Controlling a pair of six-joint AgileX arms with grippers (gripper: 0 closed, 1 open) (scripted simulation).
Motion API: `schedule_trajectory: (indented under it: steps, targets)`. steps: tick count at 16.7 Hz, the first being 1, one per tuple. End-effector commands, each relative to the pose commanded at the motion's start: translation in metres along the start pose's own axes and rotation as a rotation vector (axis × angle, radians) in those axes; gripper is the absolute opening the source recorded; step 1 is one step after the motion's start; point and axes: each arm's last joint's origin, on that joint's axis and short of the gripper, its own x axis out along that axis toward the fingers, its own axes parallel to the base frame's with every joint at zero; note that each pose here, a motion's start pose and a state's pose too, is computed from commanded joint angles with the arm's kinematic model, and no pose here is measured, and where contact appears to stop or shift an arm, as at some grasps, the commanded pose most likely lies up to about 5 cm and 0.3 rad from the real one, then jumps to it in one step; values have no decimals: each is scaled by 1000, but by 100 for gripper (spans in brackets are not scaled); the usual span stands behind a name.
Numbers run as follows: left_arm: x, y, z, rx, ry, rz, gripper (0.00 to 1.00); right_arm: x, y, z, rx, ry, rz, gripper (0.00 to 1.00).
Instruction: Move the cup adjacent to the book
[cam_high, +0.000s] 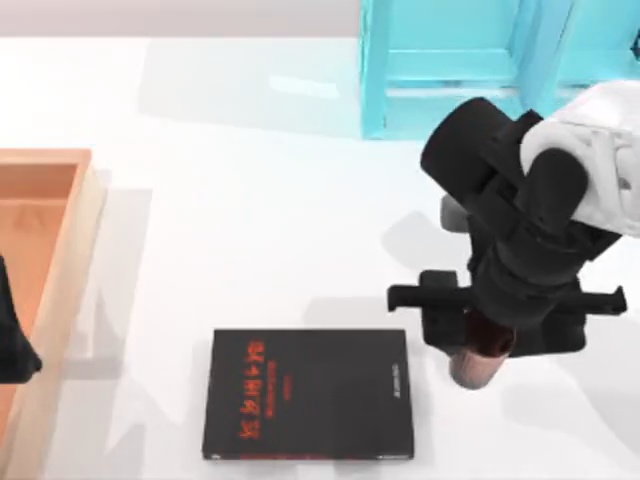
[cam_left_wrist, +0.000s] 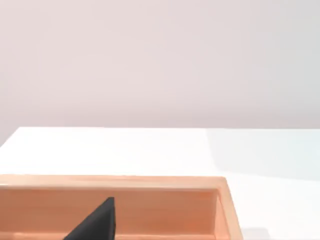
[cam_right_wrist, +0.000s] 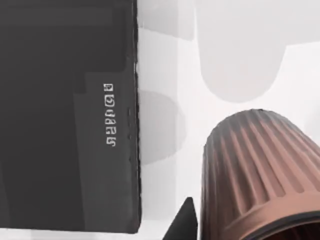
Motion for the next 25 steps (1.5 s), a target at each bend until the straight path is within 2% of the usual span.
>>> schedule_trajectory:
  steps: [3, 7, 20, 25]
  targets:
    - [0, 0, 0, 0, 0, 0, 100, 20, -1, -3, -1, 10, -10, 0]
    - [0, 0, 0, 0, 0, 0, 100, 20, -1, -3, -1, 11, -10, 0]
    - [0, 0, 0, 0, 0, 0, 100, 20, -1, -3, -1, 11, -10, 98]
    - [0, 0, 0, 0, 0, 0, 100, 20, -1, -3, -1, 11, -10, 100]
